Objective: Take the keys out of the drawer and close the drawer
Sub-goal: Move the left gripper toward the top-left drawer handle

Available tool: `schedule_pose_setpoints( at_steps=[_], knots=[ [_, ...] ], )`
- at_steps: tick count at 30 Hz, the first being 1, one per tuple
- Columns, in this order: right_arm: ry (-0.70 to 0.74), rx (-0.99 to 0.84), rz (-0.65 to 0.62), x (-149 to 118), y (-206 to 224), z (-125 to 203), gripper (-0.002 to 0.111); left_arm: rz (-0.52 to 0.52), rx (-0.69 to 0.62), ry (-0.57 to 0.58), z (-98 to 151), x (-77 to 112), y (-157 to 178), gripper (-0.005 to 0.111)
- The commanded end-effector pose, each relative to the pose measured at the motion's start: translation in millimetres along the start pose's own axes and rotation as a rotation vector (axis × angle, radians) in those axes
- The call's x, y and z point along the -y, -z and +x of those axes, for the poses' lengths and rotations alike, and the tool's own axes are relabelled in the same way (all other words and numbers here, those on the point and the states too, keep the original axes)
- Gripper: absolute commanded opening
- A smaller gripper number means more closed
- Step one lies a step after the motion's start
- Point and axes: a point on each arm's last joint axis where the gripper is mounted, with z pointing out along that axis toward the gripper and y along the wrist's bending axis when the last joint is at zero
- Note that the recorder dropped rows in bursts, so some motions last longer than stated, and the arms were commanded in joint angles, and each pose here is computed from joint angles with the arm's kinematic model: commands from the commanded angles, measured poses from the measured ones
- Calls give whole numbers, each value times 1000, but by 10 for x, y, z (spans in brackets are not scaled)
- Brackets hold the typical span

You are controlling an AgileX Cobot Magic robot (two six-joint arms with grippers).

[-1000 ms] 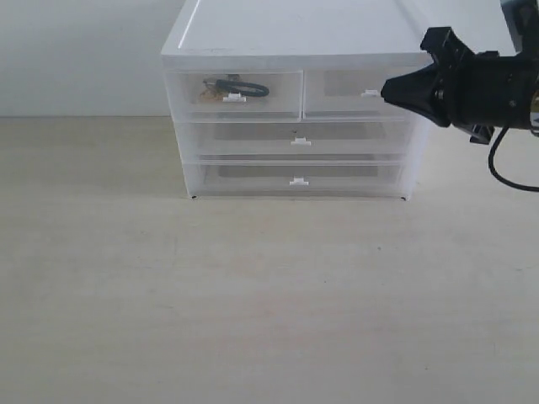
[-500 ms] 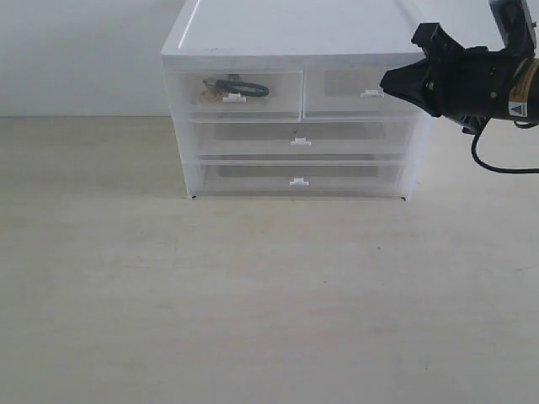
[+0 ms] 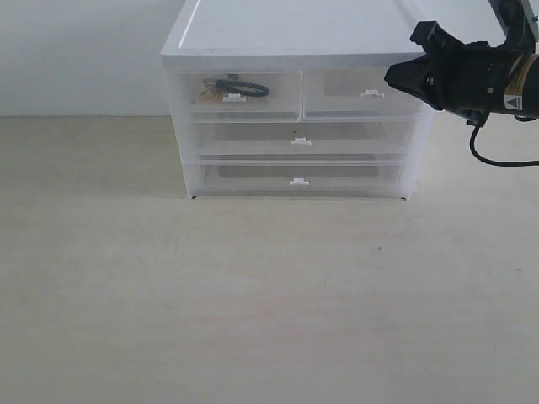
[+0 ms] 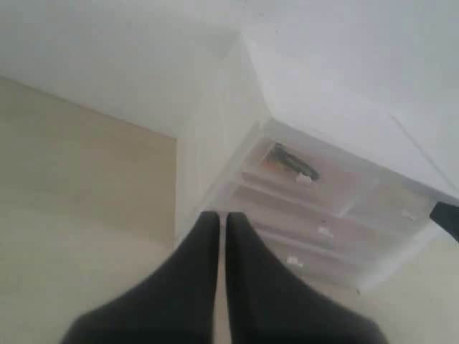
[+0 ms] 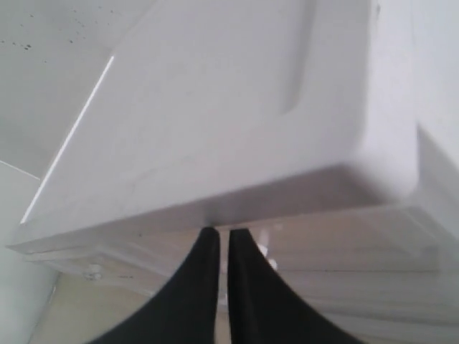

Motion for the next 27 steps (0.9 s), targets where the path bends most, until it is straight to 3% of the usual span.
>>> schedule_pose_setpoints(
  at_steps=[1, 4, 7, 11, 13, 15, 17, 20, 24, 26, 27],
  knots=[
    [3, 27, 35, 34, -10, -36, 0, 19, -96, -101, -84, 124, -310, 4],
    [3, 26, 33, 32, -10, -36, 0, 19, -163, -205, -95, 171, -586, 4],
    [10, 25, 27, 27, -11, -35, 0, 2, -228, -233, -91, 172, -860, 4],
    [33, 25, 28, 27, -11, -35, 0, -21, -310, -235, -45, 149, -1217, 4],
    [37, 25, 28, 27, -11, -35, 0, -31, -401, -181, 68, 117, -1484, 4],
    [42, 25, 28, 27, -11, -35, 0, 11, -460, -155, 136, 143, -1699, 4],
    [50, 25, 28, 27, -11, -35, 0, 123, -482, -126, 202, 221, -1820, 4],
    [54, 22, 28, 27, -11, -33, 0, 542, -438, -85, 213, 453, -1829, 4],
    [63, 21, 28, 27, -11, -32, 0, 488, -502, 64, 296, 229, -2004, 4],
    [67, 21, 28, 27, -11, -32, 0, 515, -507, 40, 339, 108, -2103, 4],
    [67, 21, 28, 27, -11, -32, 0, 542, -495, -30, 365, 87, -2154, 4]
  ],
)
